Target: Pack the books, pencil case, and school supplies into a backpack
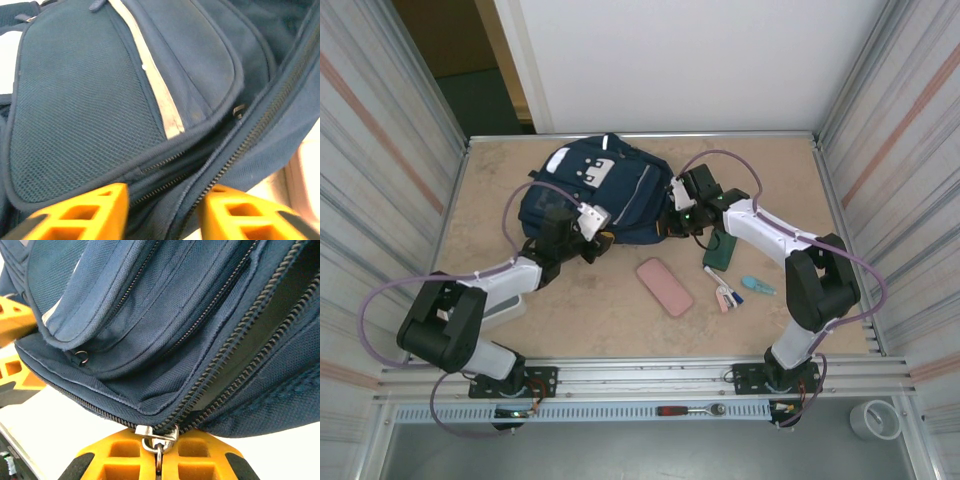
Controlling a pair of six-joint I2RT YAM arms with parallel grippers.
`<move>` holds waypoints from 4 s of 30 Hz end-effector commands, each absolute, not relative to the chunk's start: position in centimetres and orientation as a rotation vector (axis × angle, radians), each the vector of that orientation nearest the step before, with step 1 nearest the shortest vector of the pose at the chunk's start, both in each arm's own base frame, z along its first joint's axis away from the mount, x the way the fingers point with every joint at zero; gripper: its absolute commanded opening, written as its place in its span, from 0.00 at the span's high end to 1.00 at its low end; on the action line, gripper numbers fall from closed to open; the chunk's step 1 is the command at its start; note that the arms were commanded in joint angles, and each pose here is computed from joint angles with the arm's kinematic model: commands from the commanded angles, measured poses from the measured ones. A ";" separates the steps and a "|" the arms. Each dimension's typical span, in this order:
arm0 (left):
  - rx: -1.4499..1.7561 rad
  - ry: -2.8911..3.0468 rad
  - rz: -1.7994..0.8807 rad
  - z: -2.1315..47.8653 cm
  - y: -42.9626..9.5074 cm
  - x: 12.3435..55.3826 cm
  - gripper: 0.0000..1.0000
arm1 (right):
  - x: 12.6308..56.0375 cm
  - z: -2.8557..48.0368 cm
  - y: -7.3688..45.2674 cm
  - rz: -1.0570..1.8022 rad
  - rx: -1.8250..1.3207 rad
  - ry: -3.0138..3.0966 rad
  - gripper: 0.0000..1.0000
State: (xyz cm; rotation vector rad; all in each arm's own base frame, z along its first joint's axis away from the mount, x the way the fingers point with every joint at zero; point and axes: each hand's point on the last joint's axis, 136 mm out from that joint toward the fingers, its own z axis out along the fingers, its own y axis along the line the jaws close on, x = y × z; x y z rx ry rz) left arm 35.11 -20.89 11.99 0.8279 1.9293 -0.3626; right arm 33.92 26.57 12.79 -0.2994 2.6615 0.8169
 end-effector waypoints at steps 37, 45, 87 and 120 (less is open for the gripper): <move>0.734 1.757 -0.533 17.9 -20.4 35.0 1.00 | 33.5 16.7 24.5 0.821 -0.266 2.614 1.00; 0.930 1.728 -0.692 19.0 -24.7 32.1 0.49 | 32.0 19.5 28.2 1.023 -0.362 2.528 1.00; 0.932 1.756 -0.911 18.9 -24.1 32.5 1.00 | 32.9 15.5 22.2 0.798 -0.213 2.665 1.00; 1.121 1.864 -0.924 16.7 -26.5 30.7 0.91 | 30.9 20.2 30.4 1.061 -0.459 2.523 1.00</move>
